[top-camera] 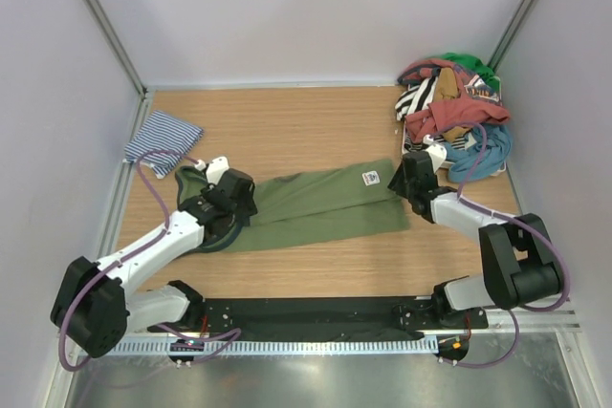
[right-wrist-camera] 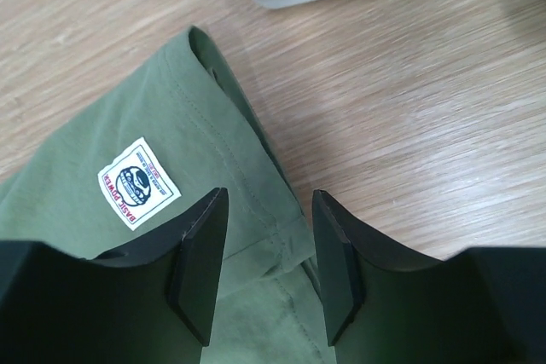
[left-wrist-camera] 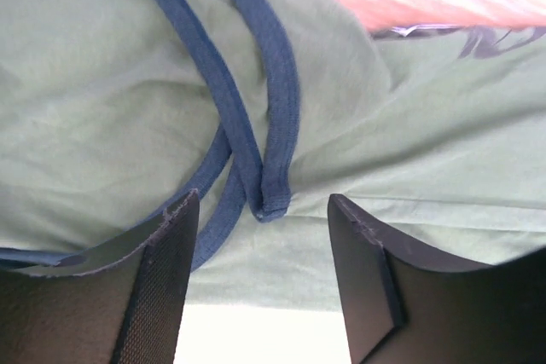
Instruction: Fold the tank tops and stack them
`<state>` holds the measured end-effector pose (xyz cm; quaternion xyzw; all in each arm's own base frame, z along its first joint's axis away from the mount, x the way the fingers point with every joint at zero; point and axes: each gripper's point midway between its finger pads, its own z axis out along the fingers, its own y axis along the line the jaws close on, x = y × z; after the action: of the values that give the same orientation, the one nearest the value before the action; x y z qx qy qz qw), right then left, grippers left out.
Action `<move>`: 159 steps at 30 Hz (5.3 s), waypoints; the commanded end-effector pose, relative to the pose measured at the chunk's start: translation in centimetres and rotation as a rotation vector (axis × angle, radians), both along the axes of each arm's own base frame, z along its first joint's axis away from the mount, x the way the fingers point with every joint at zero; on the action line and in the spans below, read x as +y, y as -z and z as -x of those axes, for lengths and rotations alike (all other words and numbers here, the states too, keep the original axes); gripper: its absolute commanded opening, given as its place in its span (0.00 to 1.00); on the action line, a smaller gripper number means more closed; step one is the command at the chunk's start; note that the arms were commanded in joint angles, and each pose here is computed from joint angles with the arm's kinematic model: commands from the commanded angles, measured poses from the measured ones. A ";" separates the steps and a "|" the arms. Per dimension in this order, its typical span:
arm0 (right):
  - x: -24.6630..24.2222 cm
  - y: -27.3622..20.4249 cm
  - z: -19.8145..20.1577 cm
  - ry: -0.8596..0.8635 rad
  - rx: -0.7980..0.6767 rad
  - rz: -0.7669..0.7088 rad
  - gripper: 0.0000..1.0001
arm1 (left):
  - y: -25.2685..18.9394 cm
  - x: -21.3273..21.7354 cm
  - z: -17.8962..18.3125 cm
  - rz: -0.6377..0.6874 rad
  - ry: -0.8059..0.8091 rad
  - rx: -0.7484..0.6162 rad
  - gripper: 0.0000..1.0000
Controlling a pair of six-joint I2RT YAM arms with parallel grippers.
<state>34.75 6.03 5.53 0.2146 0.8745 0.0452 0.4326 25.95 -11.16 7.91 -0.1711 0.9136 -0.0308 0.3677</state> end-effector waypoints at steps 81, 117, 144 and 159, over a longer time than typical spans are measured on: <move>1.0 1.3 -1.7 0.027 0.044 -0.022 0.62 | 0.7 24.1 -5.5 0.140 -0.844 -0.045 0.02; 3.5 -1.3 -1.6 -0.051 -0.007 0.087 0.74 | -0.2 19.8 6.1 0.152 -1.088 0.236 1.00; 4.2 -1.2 -1.5 -0.084 -0.012 0.062 0.73 | 6.3 20.8 0.7 0.189 -1.091 0.213 1.00; 4.6 -1.1 -1.4 -0.101 -0.011 0.047 0.72 | 7.6 21.0 -3.9 0.250 -1.078 0.199 0.83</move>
<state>34.91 10.16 4.74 0.1591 0.8979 0.0310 0.4092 25.11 10.19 1.35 -0.6367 0.7363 0.1371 0.1833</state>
